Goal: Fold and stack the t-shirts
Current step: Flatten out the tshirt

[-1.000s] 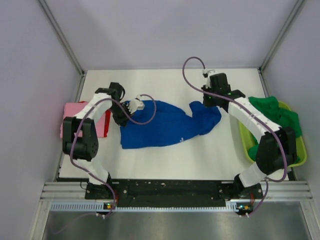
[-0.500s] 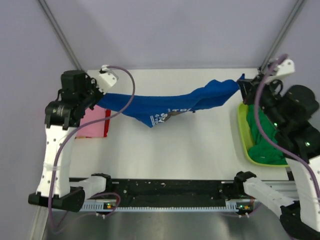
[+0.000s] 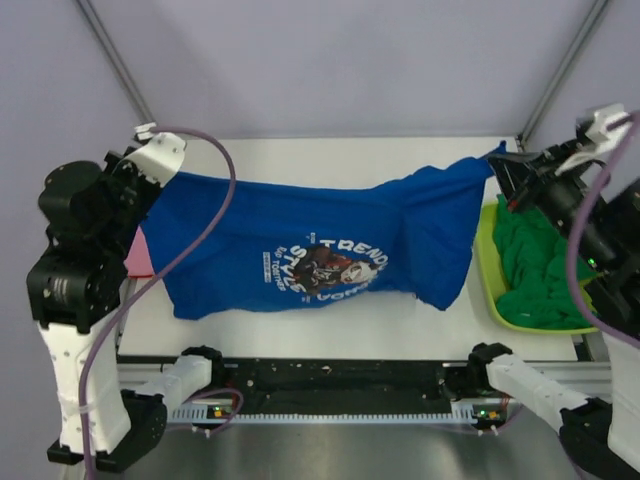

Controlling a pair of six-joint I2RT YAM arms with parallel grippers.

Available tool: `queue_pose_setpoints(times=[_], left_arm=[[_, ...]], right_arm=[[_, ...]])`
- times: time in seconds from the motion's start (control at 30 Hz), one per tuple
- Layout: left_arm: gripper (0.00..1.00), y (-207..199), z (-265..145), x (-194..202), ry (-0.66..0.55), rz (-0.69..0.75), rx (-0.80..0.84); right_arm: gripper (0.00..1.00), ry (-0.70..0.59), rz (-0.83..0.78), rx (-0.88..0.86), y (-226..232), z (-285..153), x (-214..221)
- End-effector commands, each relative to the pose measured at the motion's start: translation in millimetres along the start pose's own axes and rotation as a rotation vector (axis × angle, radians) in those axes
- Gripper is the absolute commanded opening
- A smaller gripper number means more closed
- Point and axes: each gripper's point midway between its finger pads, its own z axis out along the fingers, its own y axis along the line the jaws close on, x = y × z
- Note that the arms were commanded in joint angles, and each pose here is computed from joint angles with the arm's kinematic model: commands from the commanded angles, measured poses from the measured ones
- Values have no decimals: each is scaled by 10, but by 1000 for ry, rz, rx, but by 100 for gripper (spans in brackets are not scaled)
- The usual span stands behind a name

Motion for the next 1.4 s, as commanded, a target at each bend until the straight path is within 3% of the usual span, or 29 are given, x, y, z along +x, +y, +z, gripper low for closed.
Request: queue_pose_setpoints(times=[0.0,0.2,0.33,0.53,0.7,0.87,0.93,1.03,1.1,1.27,1.37], left_arm=[[0,67,767,32,86,7,-87],[0,219,1792,-179,102,-45,-215],[0,529,2129,-491,44,-113,-345],[0,998,1968,-1006,-148,-157,-489],[0,908,1945,-1108,-194,-105,-422],[0,510,1956,-882,-162,1,-272],[0,238,1948,-670,-132,67,-184],[0,-402,1996,-43,-19,187,-4],[0,-861,1958,411,45,244,123],[0,-1881,1647,1417,225,309,478],[0,-2295,1397,2015,375,340,629]], right_arm=[[0,50,-50,161,-369,685,94],[0,8,-129,237,-844,1846,12],[0,-46,-107,316,-1310,2403,-154],[0,-306,-129,298,-1273,2144,-1160],[0,-272,-296,272,-1205,1826,-1193],[0,-26,-491,173,-1068,1505,-490],[0,112,-531,102,-996,1320,10],[0,269,-540,-47,-743,867,862],[0,388,-555,-207,-523,541,1715],[0,525,-697,-573,38,-101,2868],[0,818,-728,-688,72,-554,3456]])
